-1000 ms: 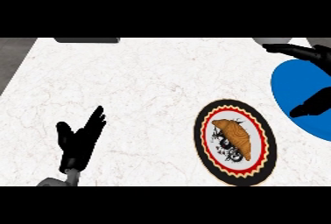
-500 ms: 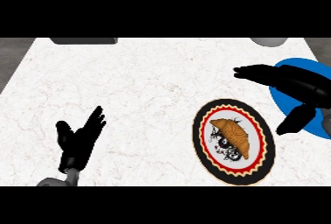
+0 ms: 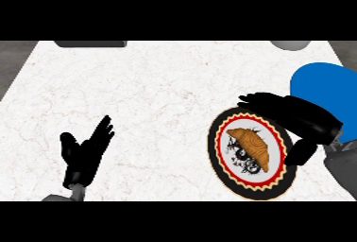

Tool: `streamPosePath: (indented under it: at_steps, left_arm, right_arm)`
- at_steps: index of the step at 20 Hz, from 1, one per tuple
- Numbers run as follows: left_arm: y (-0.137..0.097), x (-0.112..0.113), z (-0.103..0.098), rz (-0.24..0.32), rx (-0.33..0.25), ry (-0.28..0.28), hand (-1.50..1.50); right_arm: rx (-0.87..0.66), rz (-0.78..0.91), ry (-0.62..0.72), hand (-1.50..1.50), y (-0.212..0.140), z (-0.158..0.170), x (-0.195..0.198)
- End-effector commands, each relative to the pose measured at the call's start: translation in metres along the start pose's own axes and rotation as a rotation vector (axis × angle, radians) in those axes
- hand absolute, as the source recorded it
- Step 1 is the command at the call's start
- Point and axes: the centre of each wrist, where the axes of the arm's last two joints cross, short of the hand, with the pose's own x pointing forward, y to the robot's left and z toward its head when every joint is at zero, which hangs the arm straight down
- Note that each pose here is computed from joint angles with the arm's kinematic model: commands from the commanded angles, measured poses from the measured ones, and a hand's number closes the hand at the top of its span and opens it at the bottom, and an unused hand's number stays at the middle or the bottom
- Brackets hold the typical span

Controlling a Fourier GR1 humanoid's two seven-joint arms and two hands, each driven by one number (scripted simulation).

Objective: Pick the croissant from the plate and place it in the plate

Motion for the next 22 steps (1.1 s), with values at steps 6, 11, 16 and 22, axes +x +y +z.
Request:
streamPosePath:
  at_steps: [6, 11, 16, 22]
  left_arm:
    - [-0.011, -0.018, -0.001, -0.002, -0.009, 0.026, 0.00]
    - [0.005, -0.001, -0.004, 0.010, -0.012, 0.025, 0.00]
    - [0.006, -0.008, 0.000, 0.010, 0.000, 0.026, 0.00]
    - [0.013, 0.016, -0.010, 0.006, -0.008, 0.023, 0.00]
  right_arm:
    - [0.079, -0.015, 0.017, -1.50, 0.044, -0.015, -0.003]
    - [0.061, 0.021, 0.053, -1.50, 0.035, -0.024, 0.007]
    - [0.029, 0.110, 0.092, -1.50, 0.071, -0.006, 0.017]
    - [0.062, 0.140, 0.118, -1.50, 0.067, -0.037, 0.011]
